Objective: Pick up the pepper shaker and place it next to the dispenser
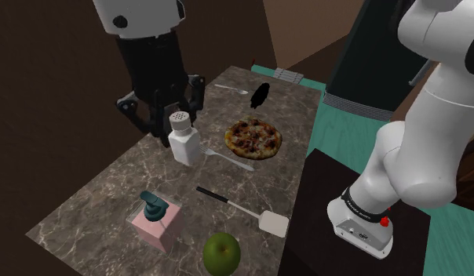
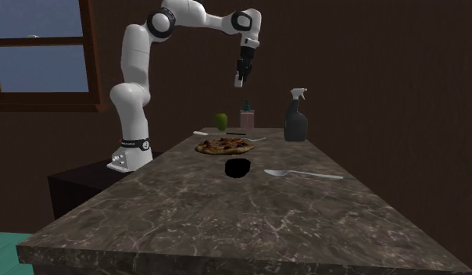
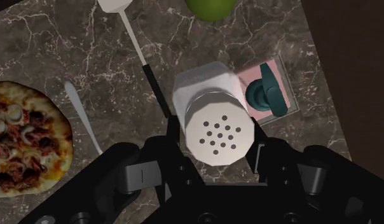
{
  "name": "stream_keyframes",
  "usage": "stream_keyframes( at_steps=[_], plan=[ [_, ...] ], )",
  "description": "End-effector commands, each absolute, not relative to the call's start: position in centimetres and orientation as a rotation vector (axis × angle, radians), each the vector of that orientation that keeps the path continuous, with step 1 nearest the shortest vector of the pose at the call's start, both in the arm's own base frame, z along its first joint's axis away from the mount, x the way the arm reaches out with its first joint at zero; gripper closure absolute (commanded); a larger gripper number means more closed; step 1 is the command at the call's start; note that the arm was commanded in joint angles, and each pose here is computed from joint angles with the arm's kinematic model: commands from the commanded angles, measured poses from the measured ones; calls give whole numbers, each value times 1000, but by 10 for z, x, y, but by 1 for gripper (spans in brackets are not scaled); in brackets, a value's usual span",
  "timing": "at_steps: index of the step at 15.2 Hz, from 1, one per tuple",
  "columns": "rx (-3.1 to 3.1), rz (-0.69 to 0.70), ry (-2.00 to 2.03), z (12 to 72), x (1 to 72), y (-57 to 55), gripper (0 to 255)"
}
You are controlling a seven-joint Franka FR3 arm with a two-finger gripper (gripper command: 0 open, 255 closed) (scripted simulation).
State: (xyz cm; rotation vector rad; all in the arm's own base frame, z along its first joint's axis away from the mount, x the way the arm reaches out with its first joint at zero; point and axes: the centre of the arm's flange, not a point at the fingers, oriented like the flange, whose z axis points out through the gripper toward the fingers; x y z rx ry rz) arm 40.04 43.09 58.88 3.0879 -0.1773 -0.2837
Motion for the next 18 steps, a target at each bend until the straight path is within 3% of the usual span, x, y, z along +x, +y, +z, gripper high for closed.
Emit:
stream_keyframes(
  at_steps=[1, 11, 18],
  plan=[
    [3088, -284, -180, 588, 388, 455, 255],
    [3088, -284, -180, 588, 337, 574, 255],
    [3088, -284, -180, 551, 337, 574, 255]
  ],
)
